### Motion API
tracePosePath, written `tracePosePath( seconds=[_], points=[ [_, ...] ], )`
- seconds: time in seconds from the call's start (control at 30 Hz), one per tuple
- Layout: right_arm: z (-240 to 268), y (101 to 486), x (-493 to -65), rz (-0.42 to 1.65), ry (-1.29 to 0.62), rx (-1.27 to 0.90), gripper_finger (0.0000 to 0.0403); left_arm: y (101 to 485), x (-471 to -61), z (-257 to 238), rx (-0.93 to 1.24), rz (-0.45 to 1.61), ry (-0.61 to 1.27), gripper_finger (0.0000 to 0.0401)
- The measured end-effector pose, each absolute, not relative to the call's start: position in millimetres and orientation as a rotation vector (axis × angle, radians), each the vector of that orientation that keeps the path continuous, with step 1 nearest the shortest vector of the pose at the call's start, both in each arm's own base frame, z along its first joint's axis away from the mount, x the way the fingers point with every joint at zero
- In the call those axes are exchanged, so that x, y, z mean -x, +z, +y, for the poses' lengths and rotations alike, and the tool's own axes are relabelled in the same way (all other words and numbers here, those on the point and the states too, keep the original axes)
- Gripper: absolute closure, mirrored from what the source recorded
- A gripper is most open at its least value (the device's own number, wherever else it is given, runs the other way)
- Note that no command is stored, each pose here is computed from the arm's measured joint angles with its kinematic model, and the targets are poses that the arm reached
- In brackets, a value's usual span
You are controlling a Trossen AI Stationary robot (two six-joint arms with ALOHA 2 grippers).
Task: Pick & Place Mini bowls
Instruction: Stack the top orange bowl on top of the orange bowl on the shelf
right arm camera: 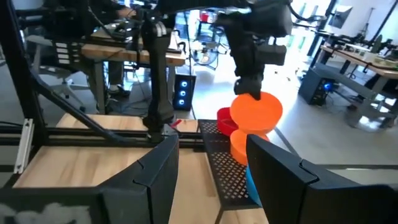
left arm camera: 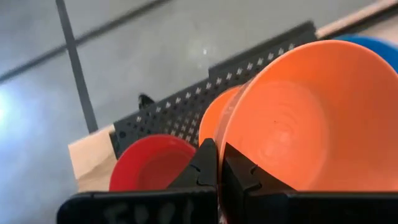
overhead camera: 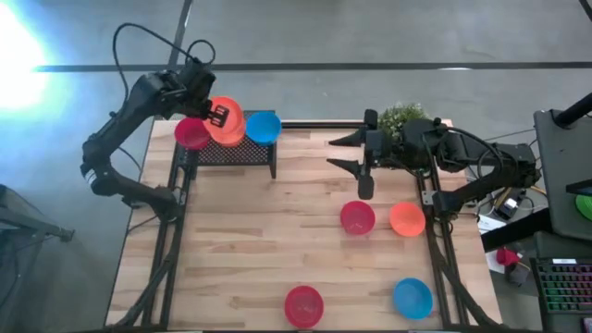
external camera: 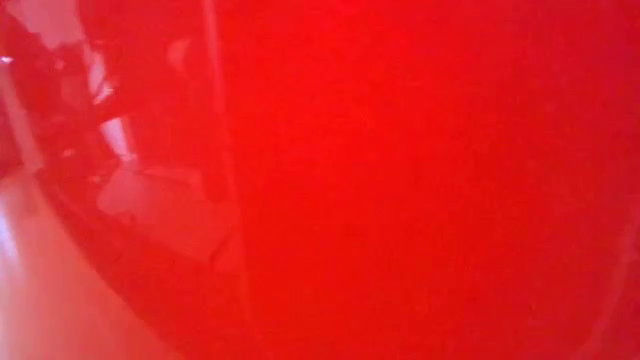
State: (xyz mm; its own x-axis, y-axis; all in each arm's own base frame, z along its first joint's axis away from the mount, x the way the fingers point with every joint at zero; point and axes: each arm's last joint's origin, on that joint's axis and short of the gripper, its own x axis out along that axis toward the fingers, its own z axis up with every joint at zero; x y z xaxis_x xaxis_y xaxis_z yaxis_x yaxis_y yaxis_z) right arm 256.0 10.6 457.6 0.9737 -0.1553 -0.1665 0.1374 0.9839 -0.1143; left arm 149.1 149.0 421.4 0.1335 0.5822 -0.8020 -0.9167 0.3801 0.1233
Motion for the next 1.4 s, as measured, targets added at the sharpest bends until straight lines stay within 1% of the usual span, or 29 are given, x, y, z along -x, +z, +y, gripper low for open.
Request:
tracePosePath(
  seconds=[0.3,0.57,0.8,1.3,1.4],
  points=[
    [11,457,-256,0.176,-0.143,0.102,0.022,389,-157,172,0.47,1.041,1.117,0.0401],
    [11,457,-256,0.177,-0.144,0.102,0.022,374,-165,182,0.46,0.998,1.139,0.0401],
    [11,457,-256,0.18,-0.144,0.103,0.022,356,-165,184,0.474,1.048,1.136,0.0401],
    [10,456,-256,0.191,-0.145,0.104,0.022,353,-165,185,0.476,1.052,1.135,0.04],
    [10,456,-256,0.191,-0.145,0.104,0.022,353,-165,185,0.476,1.052,1.135,0.0392]
  ],
)
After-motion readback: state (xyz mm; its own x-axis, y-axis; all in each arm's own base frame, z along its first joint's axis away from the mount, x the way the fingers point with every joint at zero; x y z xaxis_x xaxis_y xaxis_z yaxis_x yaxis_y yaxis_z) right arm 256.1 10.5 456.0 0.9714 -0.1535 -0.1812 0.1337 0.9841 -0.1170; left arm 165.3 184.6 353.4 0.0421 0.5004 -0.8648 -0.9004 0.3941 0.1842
